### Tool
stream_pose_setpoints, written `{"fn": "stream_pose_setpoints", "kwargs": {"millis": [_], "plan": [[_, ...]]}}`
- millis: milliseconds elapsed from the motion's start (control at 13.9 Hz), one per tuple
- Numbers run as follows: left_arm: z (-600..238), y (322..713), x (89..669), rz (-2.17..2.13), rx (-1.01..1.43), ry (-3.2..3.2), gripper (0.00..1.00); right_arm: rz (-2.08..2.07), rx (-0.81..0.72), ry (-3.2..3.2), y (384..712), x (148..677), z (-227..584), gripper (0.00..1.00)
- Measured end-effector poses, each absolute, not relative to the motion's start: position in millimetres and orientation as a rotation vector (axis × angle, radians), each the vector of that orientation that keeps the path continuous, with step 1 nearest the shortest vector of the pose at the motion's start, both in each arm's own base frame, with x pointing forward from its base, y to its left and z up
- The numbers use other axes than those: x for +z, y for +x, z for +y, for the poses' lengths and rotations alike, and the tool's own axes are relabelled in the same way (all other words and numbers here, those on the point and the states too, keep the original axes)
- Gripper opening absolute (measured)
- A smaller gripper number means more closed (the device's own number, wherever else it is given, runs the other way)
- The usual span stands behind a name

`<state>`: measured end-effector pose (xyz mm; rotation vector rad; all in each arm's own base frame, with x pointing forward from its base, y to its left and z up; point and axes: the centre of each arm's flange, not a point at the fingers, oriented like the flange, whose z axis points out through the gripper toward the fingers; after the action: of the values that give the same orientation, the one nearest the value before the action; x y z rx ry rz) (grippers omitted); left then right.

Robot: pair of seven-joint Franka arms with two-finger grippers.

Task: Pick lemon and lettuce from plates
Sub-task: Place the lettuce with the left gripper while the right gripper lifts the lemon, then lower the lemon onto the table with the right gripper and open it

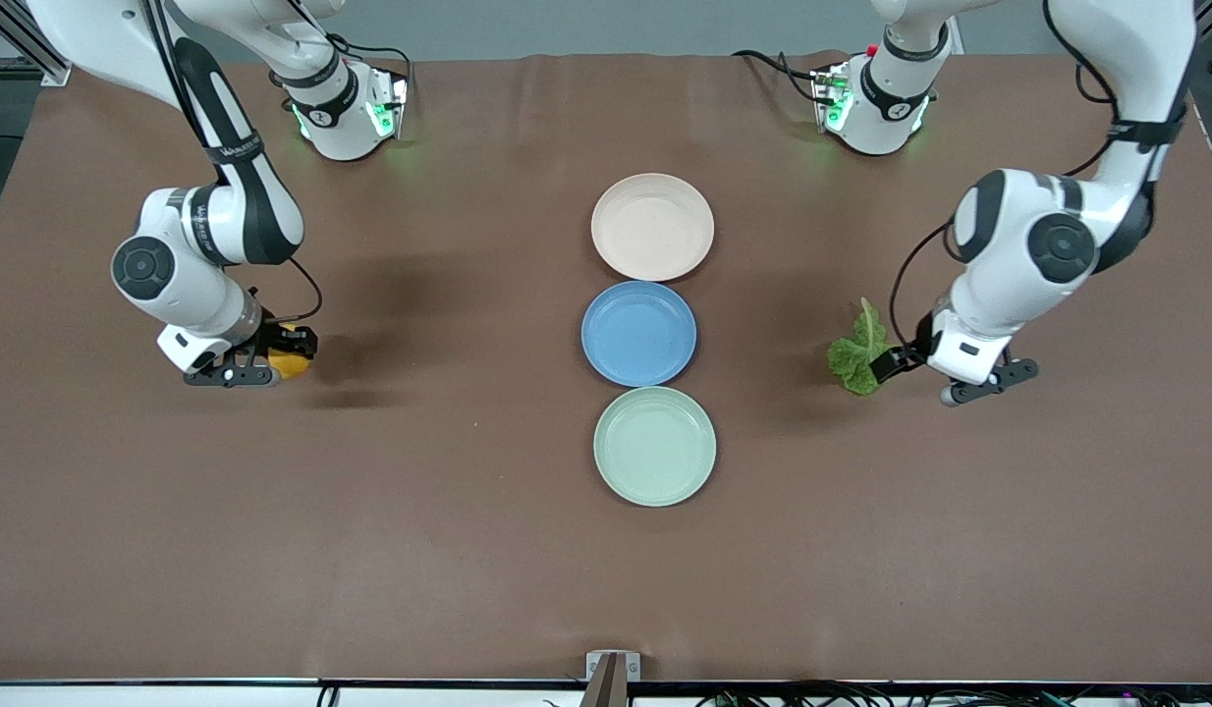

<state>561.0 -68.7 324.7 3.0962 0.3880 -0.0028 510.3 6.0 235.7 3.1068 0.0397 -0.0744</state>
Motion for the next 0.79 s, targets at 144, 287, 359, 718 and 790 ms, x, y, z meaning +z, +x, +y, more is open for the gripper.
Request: {"fn": "stream_pose_setpoints", "kwargs": {"millis": [144,287,359,718,790], "plan": [[-51.5,568.1,353.2,0.29,-0.043,3.128,1.0,0.038,-0.057,3.124,504.8,226.5,16.1,0.63],[-39.3,570.5,391.1,0.25,-0.065,3.143,1.0,0.046,-0.053,3.139,503.5,220.9,28.8,0.63],[-36.6,569.5,412.6,0.232,-0.081,3.138,1.0,0.053,-0.057,3.141,503.0,218.9,32.6,0.63],[-1.9,558.2,519.4,0.158,-0.131,3.107,1.0,0.05,-0.083,3.141,500.0,203.3,34.7,0.63],[5.7,556.3,536.7,0.161,-0.113,3.104,1.0,0.049,-0.09,3.14,499.3,199.8,34.6,0.63]]}}
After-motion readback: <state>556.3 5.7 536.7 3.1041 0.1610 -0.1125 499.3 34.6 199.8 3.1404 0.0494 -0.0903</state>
